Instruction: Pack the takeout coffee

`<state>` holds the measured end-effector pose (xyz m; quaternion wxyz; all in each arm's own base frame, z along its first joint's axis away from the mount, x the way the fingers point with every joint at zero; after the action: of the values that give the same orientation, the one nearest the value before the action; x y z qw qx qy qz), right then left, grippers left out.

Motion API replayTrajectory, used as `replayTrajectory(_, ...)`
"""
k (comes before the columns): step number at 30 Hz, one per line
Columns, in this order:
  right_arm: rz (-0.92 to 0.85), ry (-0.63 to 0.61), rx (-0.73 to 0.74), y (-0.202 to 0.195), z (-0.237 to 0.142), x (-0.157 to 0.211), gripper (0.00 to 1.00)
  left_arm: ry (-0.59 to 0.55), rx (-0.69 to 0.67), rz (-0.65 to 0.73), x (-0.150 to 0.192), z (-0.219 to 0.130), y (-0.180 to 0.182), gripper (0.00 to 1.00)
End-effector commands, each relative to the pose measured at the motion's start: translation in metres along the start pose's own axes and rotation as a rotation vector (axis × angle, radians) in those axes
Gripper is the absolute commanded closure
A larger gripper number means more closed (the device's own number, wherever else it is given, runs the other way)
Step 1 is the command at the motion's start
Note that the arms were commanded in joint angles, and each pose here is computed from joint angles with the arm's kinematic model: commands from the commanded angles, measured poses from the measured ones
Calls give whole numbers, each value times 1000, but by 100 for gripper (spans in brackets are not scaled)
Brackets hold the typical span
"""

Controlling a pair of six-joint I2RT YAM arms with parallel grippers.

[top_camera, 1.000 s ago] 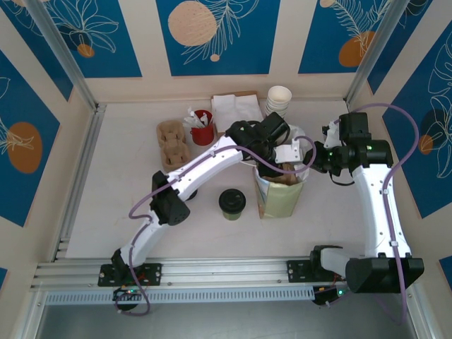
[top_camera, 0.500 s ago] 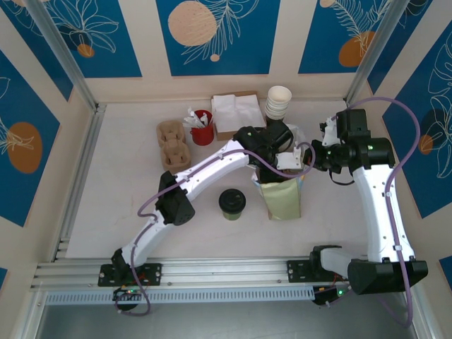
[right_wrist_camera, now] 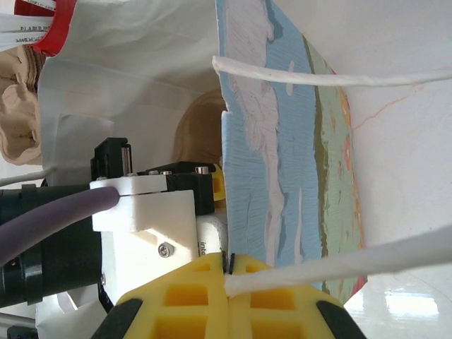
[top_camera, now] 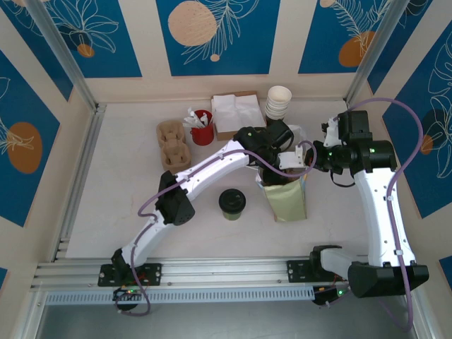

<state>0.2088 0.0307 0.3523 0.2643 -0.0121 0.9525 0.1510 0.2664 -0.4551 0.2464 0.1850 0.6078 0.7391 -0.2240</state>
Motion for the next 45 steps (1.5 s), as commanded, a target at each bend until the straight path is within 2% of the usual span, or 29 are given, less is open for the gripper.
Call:
replayTrajectory(1, 3, -10, -37, 3, -1, 4, 100, -57, 79, -24, -4, 0, -6, 74)
replayTrajectory(3, 9, -12, -42, 2, 0, 4, 100, -71, 83, -22, -4, -2, -6, 73)
replayTrajectory(10, 20, -19, -54, 2, -1, 4, 100, -88, 41, -15, -8, -13, -6, 36)
replayTrajectory(13, 26, -22, -57, 2, -3, 4, 100, -100, 18, -3, -10, -25, -7, 26)
replayTrajectory(16, 34, -27, -52, 1, -4, 4, 100, -113, -11, 11, -13, -38, -9, 20)
replayTrajectory(23, 76, -36, -60, -1, -5, 3, 100, -150, -32, 34, -17, -70, -17, 13)
replayTrajectory(34, 178, -106, -195, 2, -3, -8, 100, -254, -82, 20, -31, -119, -27, 12)
replayTrajectory(45, 264, -150, -254, -5, 23, -19, 100, -434, -221, -125, -46, -177, -30, 13)
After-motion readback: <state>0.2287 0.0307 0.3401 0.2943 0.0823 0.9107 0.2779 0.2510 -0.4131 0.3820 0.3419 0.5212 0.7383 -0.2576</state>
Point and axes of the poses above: each hand's point on the last joint's axis, 136 mm out from that joint toward the fingers, its own z axis out along the fingers, its own y axis along the line the jaws close on, x = y × z, the point moved 9 cm from there along -z, back along the fingers, and after that the axes turned 13 degrees about -z, right-handed, at the moved point
